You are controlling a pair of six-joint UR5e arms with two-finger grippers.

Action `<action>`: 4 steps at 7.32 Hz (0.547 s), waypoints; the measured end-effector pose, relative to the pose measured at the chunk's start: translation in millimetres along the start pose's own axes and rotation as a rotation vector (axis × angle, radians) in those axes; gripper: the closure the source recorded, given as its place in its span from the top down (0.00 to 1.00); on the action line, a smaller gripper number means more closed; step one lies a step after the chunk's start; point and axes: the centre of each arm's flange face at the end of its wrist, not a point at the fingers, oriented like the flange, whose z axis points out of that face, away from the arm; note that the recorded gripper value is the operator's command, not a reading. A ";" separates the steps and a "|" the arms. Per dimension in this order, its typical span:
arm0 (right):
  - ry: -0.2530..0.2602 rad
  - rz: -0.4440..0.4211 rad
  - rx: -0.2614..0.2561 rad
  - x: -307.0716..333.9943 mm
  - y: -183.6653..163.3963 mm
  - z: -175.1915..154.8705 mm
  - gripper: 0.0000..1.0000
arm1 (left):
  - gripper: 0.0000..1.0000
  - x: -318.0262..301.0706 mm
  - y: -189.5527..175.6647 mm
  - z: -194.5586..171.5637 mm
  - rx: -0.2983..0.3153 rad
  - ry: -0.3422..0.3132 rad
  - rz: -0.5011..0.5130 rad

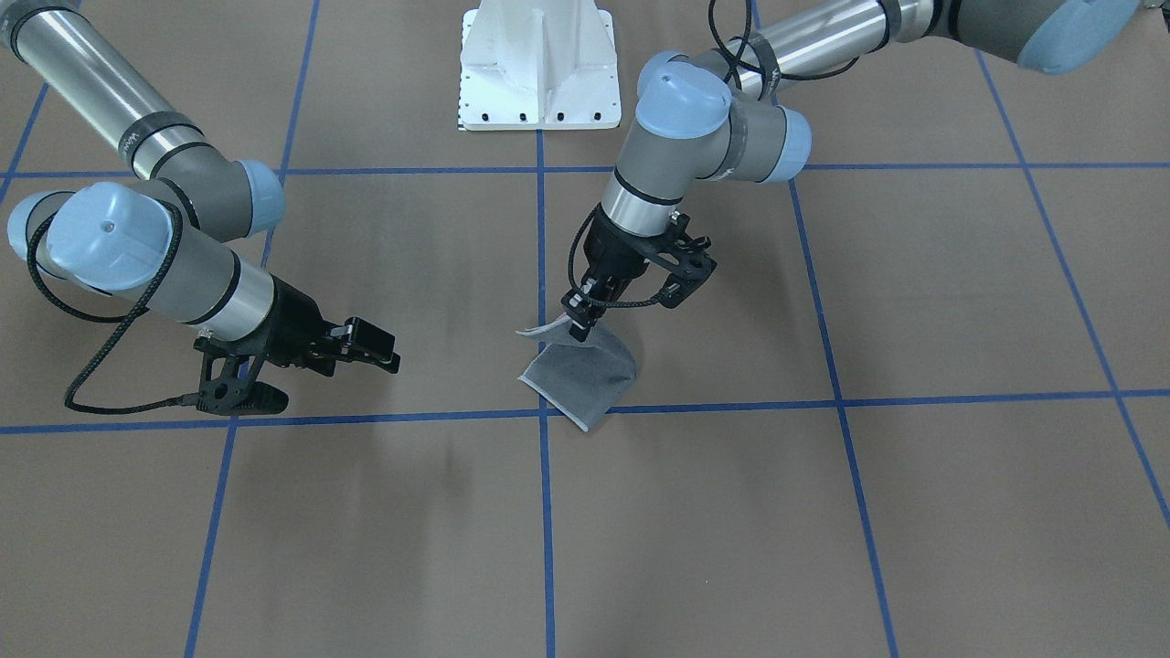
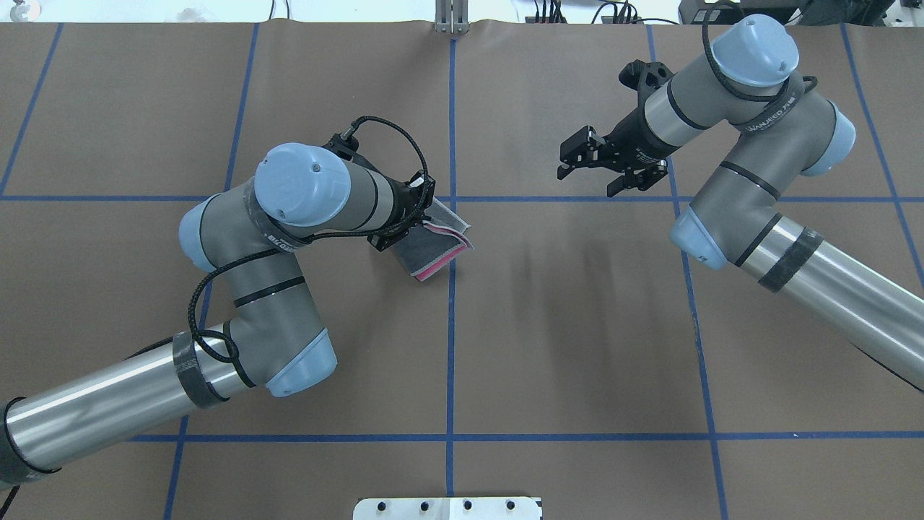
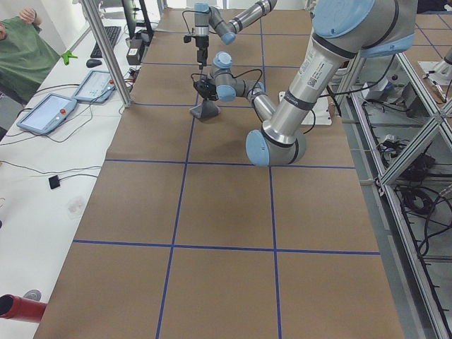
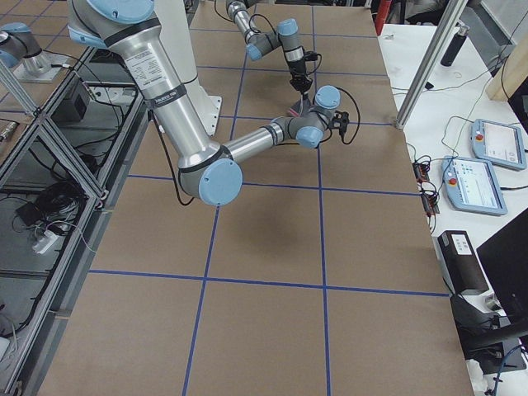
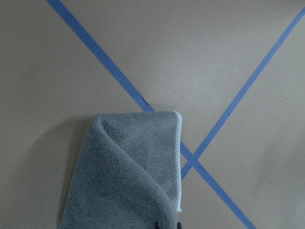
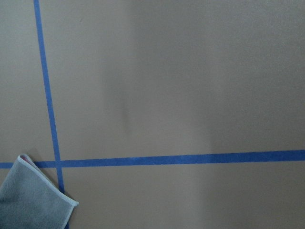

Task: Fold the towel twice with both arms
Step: 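Fold the held end over toward the far end with the left gripper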

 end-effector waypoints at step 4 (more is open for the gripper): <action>0.005 -0.010 0.009 -0.8 -0.5 2.1 1.00 | 0.00 9.7 -33.3 16.1 0.046 -0.002 -0.064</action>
